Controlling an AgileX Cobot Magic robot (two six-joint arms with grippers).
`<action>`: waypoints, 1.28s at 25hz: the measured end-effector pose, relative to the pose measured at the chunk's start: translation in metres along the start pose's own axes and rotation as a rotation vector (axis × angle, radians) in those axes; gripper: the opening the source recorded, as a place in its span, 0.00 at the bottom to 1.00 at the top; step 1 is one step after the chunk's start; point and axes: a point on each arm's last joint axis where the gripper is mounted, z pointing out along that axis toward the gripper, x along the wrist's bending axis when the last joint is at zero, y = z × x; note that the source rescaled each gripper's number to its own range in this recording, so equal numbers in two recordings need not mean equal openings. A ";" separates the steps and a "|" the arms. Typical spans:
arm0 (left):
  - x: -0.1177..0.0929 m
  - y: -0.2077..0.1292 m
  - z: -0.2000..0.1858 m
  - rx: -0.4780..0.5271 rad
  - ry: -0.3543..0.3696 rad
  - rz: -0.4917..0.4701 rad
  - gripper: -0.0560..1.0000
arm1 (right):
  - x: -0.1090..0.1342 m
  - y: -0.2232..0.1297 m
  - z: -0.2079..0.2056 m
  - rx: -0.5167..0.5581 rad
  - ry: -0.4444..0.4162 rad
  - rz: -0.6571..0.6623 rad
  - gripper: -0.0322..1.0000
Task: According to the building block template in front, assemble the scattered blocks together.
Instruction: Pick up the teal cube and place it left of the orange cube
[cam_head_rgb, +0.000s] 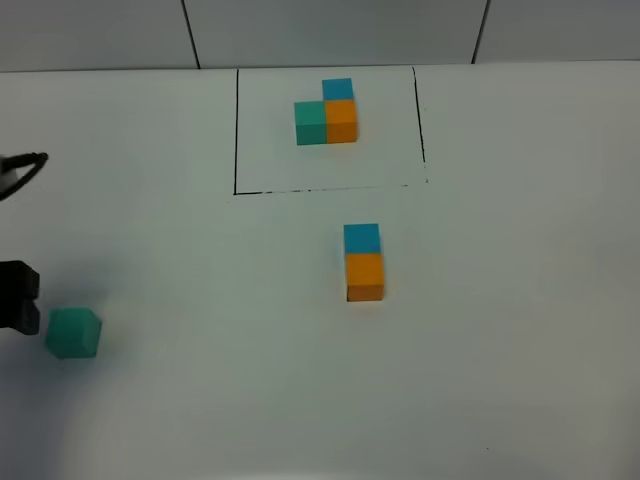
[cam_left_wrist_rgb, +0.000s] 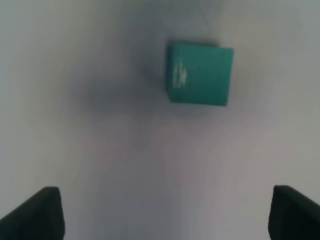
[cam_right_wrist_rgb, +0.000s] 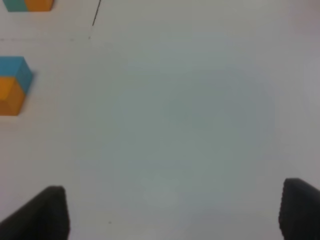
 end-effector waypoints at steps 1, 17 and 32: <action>0.000 0.003 0.007 0.023 0.008 0.004 0.86 | 0.000 0.000 0.000 0.000 0.000 0.000 0.73; -0.025 0.029 0.059 0.038 0.034 0.105 0.86 | 0.000 0.000 0.000 0.000 0.000 0.000 0.73; -0.027 0.030 0.100 0.075 0.031 0.102 0.86 | 0.000 0.000 0.000 0.000 0.000 0.000 0.73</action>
